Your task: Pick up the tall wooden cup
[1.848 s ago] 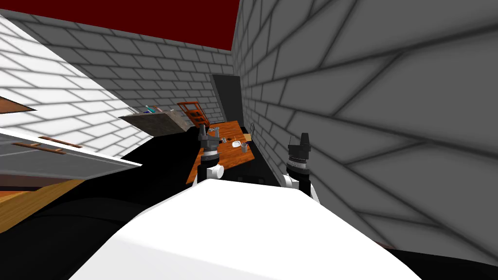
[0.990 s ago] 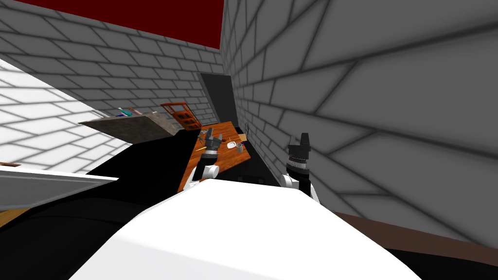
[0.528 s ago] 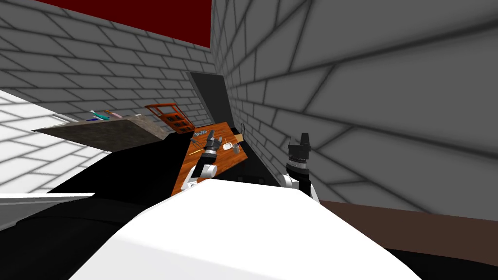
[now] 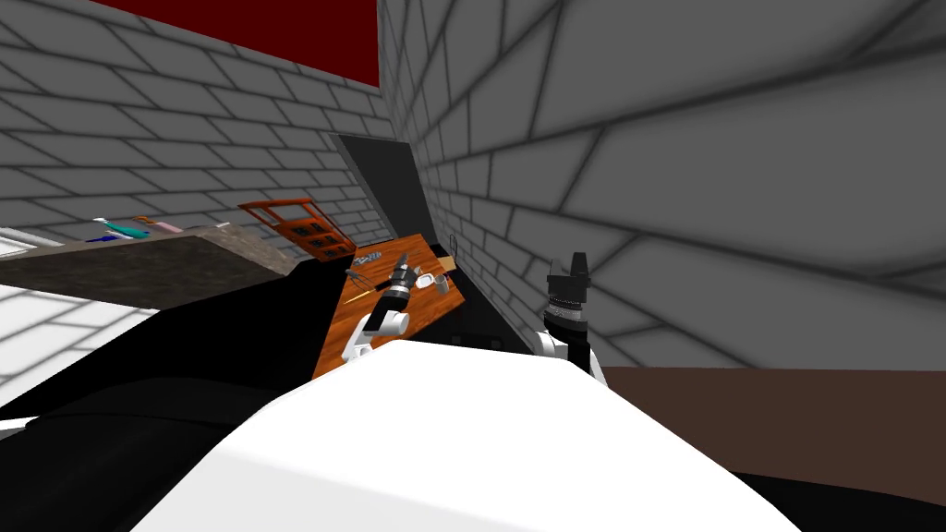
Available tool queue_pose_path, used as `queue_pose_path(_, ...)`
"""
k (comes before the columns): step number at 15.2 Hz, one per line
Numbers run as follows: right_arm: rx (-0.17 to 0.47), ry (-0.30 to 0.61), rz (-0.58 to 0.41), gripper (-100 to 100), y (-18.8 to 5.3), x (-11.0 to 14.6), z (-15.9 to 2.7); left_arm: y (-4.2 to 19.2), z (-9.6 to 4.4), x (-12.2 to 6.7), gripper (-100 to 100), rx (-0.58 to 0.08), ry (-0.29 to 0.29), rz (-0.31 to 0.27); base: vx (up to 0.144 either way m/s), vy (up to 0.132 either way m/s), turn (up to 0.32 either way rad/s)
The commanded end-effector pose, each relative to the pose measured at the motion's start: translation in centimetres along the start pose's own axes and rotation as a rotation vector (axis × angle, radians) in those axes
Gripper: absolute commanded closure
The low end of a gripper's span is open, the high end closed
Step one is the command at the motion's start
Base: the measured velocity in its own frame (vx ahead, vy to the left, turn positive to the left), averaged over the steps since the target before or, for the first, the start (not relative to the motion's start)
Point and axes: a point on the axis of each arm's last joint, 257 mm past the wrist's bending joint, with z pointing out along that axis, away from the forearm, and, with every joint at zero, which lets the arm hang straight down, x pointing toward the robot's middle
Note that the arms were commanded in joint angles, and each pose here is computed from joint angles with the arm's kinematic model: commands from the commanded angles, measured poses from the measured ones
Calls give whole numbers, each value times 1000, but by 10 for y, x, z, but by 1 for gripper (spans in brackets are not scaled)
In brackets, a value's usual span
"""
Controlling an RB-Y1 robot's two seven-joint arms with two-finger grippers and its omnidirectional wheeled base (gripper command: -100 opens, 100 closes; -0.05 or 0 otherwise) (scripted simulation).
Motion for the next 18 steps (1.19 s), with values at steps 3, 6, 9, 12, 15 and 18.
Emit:
queue_pose_path(3, 0, 0, 0, 0, 0, 0, 0, 26, -1, -21, -100, -88, -42, 2, 13, -21, -156)
queue_pose_path(6, 0, 0, 0, 0, 0, 0, 0, 47, -4, -38, -100, -159, -79, 1, 20, -20, -164)
queue_pose_path(9, 0, 0, 0, 0, 0, 0, 0, 68, -9, -56, -100, -231, -120, -2, 23, -19, -166)
queue_pose_path(12, 0, 0, 0, 0, 0, 0, 0, 89, -16, -75, -100, -305, -163, -8, 27, -13, -169)
queue_pose_path(15, 0, 0, 0, 0, 0, 0, 0, 110, -26, -94, -100, -380, -208, -16, 32, -14, -173)
queue_pose_path(18, 0, 0, 0, 0, 0, 0, 0, 131, -39, -113, -100, -456, -254, -28, 35, -14, -180)
